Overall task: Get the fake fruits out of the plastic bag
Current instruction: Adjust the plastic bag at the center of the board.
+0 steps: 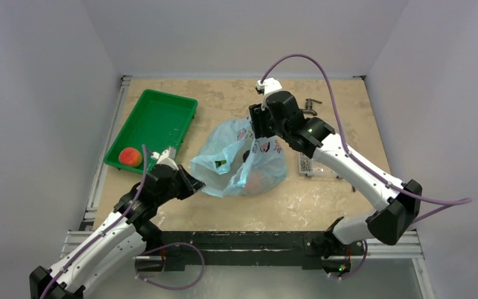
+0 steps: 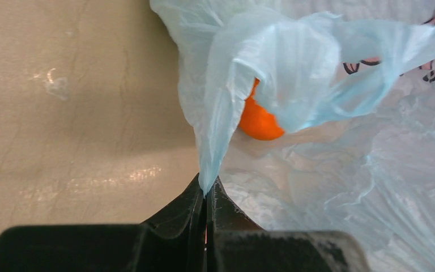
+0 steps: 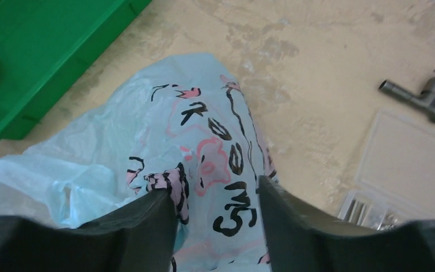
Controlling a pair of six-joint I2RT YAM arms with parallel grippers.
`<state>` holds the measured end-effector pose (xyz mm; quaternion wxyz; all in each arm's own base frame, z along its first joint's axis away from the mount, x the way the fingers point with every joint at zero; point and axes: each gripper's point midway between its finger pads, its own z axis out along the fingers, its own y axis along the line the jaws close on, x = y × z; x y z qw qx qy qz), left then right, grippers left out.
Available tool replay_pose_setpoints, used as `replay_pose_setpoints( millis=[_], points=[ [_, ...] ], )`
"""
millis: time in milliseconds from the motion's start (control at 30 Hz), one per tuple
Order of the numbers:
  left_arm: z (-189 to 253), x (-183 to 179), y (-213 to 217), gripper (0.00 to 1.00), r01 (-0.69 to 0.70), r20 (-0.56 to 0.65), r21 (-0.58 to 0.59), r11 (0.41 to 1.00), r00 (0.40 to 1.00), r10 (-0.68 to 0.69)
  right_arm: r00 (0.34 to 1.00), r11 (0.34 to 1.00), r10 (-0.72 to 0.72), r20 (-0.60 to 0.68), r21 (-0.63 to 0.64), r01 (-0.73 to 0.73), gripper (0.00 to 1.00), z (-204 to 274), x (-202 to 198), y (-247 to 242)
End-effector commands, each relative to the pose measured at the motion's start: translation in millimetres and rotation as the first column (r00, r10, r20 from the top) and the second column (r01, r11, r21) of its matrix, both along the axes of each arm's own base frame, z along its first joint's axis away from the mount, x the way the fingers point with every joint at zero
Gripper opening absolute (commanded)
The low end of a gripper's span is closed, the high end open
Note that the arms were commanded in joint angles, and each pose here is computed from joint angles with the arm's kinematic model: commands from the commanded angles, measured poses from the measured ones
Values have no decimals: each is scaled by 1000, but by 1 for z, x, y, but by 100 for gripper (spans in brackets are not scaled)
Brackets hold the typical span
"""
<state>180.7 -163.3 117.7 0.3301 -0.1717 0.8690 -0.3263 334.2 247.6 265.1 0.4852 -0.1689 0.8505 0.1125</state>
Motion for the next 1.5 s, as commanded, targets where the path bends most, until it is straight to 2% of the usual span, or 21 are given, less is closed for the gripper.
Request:
replay_pose_setpoints(
  millis=[0,100,300,333,500,600,667,700,800,900,1033,1100,1167,1267,1367,1467],
  points=[
    [37,2,-27,0,126,101,-109,986,988,-115,997,996,-13,-69,91,20,62,23,-38,-9],
    [35,1,-35,0,168,95,-125,978,983,-156,998,991,-26,-64,130,34,83,35,-51,-20],
    [28,-6,-46,0,241,35,-114,964,970,-239,995,974,77,-59,219,-62,96,54,-85,-23],
    [28,-7,-46,3,252,29,-111,961,968,-250,992,970,101,-71,231,-82,97,51,-91,-21],
    [34,-18,-34,43,293,23,-20,956,956,-292,971,935,191,-142,329,-136,99,29,-121,-14],
    [55,-23,-22,63,316,88,52,947,943,-319,950,893,268,-159,412,-182,99,19,-139,-5],
    [73,-25,-9,81,326,138,137,935,929,-344,941,860,306,-145,465,-208,99,25,-149,-1],
    [83,-28,-4,86,333,159,172,927,919,-360,941,850,310,-137,482,-210,99,29,-150,-1],
    [117,-33,9,89,351,222,267,898,884,-411,951,849,276,-137,498,-175,99,37,-148,-4],
    [149,-28,18,90,329,284,346,879,856,-432,965,871,187,-184,485,-76,99,36,-138,-10],
    [181,2,8,91,287,382,404,868,809,-446,973,885,47,-225,461,64,99,38,-124,-17],
    [188,21,-7,95,290,414,406,867,787,-457,972,872,29,-234,481,90,99,41,-122,-12],
    [183,42,-24,99,306,404,414,858,783,-474,973,864,35,-230,496,86,99,43,-124,-1],
    [170,65,-47,100,333,375,447,830,773,-512,973,887,15,-232,452,94,99,37,-127,11],
    [152,74,-68,100,374,322,497,783,758,-567,971,933,-38,-235,341,119,99,15,-127,16],
    [132,81,-74,100,377,284,515,770,772,-568,971,962,-77,-225,239,132,99,-11,-130,18]
  ],
)
